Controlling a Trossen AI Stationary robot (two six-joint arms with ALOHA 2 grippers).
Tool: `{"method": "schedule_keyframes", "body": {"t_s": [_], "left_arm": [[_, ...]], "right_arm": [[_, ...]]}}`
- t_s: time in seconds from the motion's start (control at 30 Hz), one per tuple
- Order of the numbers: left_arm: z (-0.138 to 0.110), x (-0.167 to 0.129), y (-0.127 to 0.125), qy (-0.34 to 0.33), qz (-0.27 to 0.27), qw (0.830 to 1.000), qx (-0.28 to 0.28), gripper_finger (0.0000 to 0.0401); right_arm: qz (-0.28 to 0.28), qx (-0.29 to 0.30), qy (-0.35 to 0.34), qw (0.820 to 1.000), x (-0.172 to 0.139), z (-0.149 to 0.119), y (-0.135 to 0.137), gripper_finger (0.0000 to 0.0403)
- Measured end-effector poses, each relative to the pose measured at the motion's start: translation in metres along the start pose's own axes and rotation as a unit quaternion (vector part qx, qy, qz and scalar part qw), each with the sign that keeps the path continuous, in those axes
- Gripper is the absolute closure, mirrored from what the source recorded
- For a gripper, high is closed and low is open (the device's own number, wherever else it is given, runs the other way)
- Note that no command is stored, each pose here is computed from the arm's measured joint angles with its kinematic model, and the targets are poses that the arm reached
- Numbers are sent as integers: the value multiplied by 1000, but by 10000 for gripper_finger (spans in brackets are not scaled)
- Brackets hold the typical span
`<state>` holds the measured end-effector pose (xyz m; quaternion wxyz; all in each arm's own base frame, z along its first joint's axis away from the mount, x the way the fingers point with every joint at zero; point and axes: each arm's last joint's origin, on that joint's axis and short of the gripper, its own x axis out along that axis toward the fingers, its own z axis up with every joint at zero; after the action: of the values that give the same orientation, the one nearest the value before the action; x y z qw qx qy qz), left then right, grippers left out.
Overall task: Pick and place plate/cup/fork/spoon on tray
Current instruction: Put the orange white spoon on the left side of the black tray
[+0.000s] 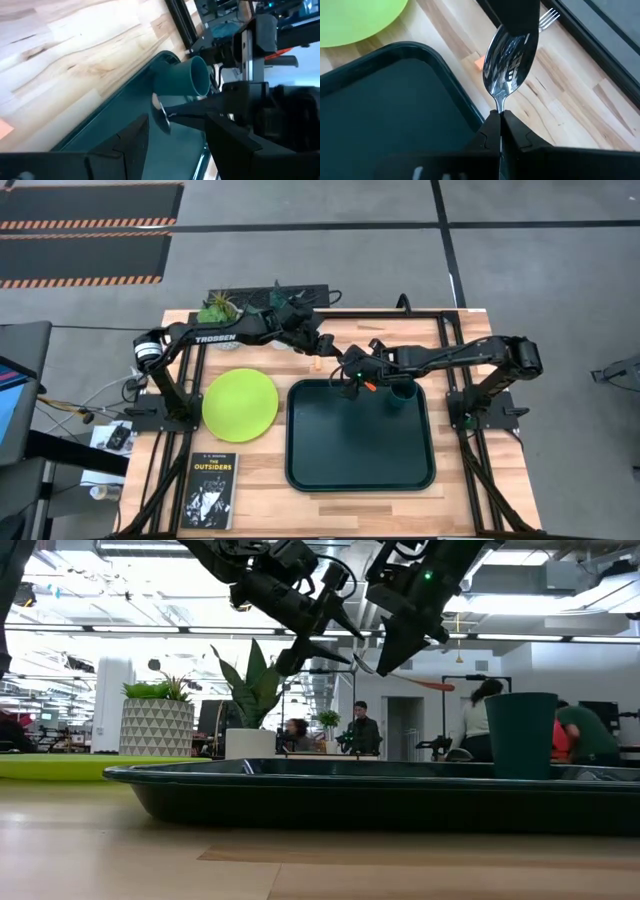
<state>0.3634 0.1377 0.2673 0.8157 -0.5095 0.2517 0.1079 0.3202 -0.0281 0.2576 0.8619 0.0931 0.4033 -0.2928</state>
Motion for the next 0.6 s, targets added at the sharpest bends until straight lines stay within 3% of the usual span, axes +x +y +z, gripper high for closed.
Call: {"method": "schedule_keyframes", "body": {"t_s": [0.27,0.6], "left_arm": [[0,1,1,5,-1,1000,-8,233],[1,1,1,-8,4,1000,1,315]], "right_arm": [[0,0,0,1000,0,0,0,391],[9,-12,3,1000,0,0,1,390]]}}
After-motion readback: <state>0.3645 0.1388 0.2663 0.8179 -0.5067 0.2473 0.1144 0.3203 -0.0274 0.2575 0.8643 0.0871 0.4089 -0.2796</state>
